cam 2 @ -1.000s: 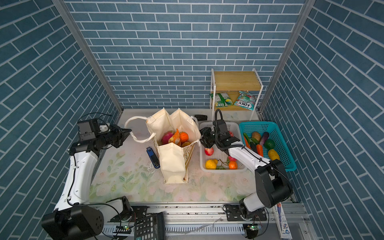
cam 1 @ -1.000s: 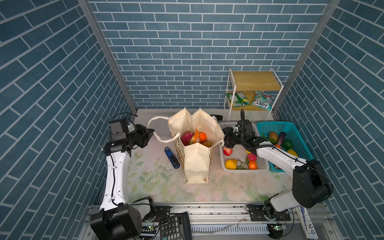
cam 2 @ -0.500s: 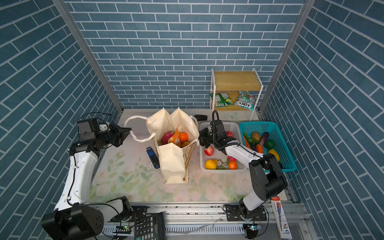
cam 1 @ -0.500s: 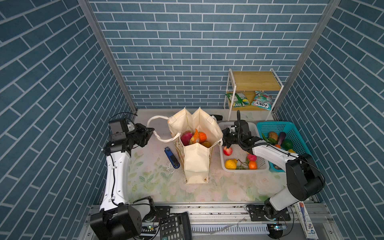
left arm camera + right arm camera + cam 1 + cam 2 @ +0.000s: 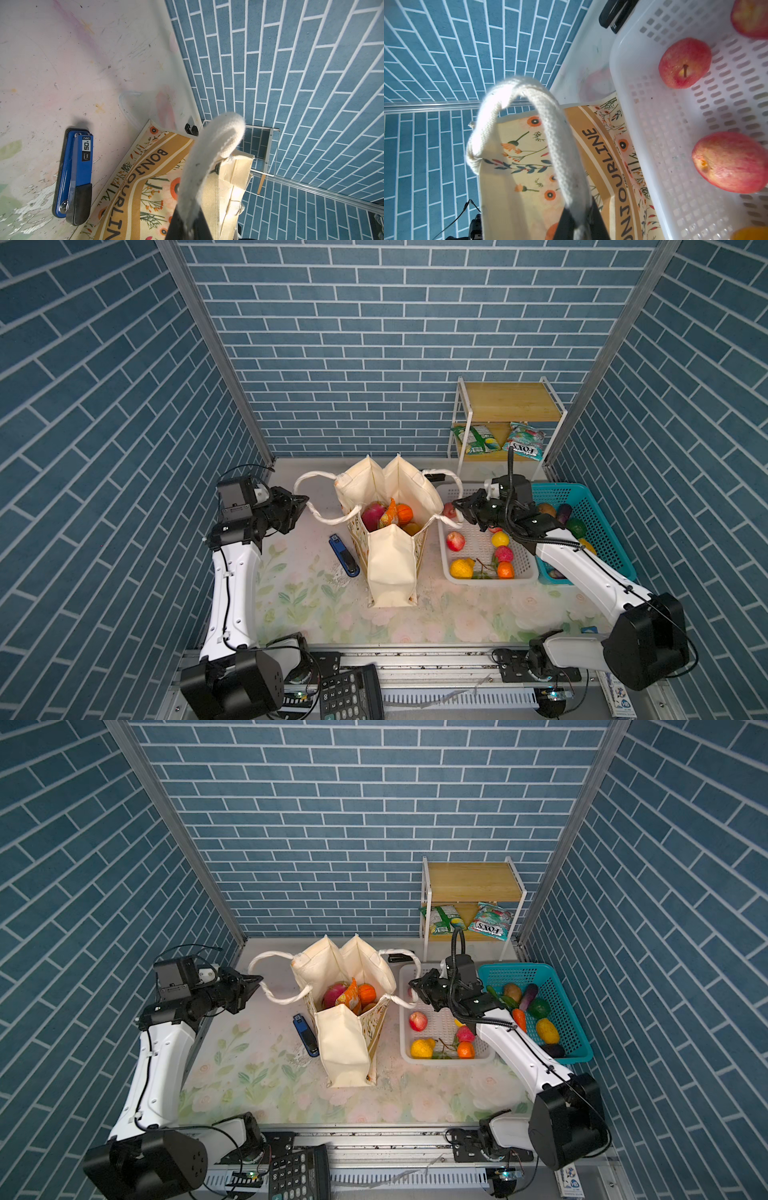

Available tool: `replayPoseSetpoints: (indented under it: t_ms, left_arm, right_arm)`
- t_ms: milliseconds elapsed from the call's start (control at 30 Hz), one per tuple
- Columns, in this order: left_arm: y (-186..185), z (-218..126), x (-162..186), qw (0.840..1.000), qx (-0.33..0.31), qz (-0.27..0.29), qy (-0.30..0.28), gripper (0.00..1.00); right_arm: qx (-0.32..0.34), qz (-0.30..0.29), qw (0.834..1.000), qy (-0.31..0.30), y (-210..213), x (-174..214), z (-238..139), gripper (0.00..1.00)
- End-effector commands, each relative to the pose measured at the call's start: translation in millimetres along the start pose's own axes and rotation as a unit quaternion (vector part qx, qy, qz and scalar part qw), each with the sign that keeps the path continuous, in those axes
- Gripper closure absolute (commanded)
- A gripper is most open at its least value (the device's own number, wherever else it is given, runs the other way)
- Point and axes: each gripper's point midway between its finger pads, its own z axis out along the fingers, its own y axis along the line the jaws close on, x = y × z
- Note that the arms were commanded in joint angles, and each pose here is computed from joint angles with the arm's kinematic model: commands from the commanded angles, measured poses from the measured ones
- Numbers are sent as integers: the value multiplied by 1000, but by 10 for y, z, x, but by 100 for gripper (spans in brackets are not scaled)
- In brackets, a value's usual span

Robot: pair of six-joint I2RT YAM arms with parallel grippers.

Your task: Place the food into the grocery bag and tie it

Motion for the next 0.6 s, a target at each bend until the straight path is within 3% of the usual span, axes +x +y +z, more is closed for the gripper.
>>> replayPoseSetpoints:
  t_ms: [0,233,367,567]
  left_arm:
    - [-188,-53,-56,1000,23,20,-8,100]
    - [-254,-82,-65,999,29,29,-12,100]
    - [-251,-78,-69,999,29,33,-13,100]
    - [-260,-86,-69,999,30,40,-14,100]
  right_arm:
    - [2,-56,998,-14,46,-25,-134,91]
    - [-82,-161,982,-52,384,-48,-340,92]
    - [-137,-181,972,-68,535,-73,-352,93]
    - [-172,-199,962,-70,662,-86,-330,81]
